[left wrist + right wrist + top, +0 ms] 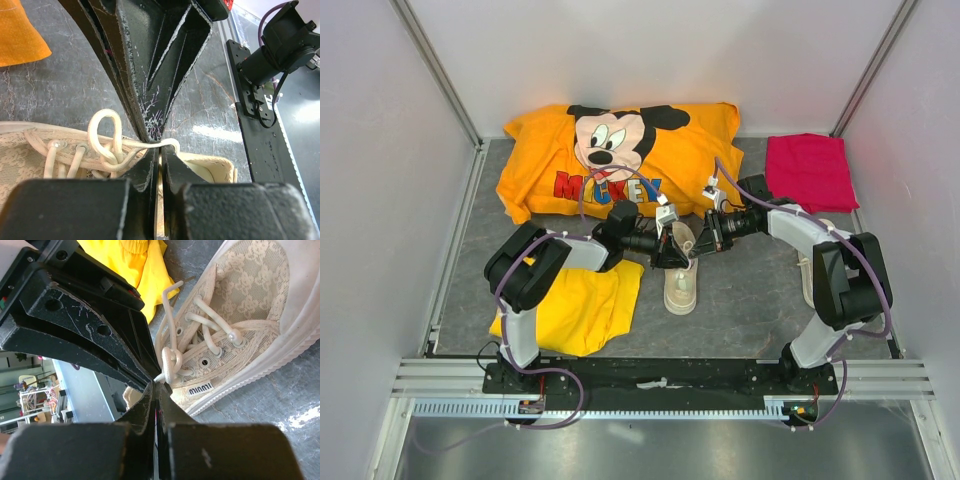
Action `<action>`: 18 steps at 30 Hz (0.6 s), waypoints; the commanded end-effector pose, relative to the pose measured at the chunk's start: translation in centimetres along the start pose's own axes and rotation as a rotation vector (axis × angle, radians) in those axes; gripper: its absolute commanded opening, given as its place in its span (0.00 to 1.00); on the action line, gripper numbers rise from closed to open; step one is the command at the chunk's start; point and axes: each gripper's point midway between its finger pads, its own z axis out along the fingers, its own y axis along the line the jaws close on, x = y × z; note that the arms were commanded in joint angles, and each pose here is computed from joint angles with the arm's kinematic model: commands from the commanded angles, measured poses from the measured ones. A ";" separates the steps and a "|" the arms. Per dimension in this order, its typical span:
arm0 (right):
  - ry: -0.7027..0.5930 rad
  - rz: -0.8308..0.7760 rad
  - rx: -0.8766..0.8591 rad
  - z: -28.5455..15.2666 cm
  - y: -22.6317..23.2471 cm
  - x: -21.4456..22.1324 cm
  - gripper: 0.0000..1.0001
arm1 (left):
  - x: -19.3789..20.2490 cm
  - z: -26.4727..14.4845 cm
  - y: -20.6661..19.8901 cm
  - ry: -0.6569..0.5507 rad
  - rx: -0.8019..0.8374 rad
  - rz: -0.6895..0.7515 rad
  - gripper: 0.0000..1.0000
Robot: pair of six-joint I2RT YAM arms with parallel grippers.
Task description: Tie the shoes
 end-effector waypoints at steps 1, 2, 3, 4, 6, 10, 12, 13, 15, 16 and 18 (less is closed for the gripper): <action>0.018 -0.034 -0.047 -0.1 1.4 -0.3 0.00 | -2.3 0.6 0.0 -0.043 0.019 0.060 0.10; 0.016 -0.040 -0.042 -0.1 1.4 -0.4 0.00 | -2.3 0.6 0.0 -0.042 0.017 0.057 0.12; 0.004 -0.052 -0.034 -0.4 1.5 -0.7 0.00 | -2.3 0.4 0.2 -0.044 0.010 0.058 0.13; 0.001 -0.056 -0.026 -0.4 1.4 -0.8 0.00 | -2.3 0.3 0.1 -0.042 0.008 0.055 0.14; -0.009 -0.067 -0.011 -0.6 1.4 -1.2 0.00 | -2.4 0.0 0.3 -0.043 -0.004 0.054 0.20; -0.027 -0.079 0.010 -0.8 1.2 -1.7 0.00 | -2.5 -0.9 0.7 -0.040 -0.028 0.057 0.28; -0.030 -0.080 0.013 -0.9 1.2 -1.8 0.00 | -2.3 -1.2 0.8 -0.035 -0.040 0.052 0.30; -0.033 -0.082 0.014 -0.9 1.2 -1.8 0.00 | -2.3 -1.3 0.9 -0.035 -0.043 0.051 0.31; -0.037 -0.085 0.015 -0.9 1.3 -1.9 0.00 | -2.3 -1.6 0.7 -0.036 -0.047 0.050 0.33; -0.039 -0.088 0.018 -0.9 1.2 -1.9 0.00 | -2.3 -1.7 0.7 -0.037 -0.048 0.050 0.34; -0.043 -0.089 0.019 -1.0 1.3 -2.0 0.00 | -2.4 -1.9 0.6 -0.037 -0.053 0.049 0.36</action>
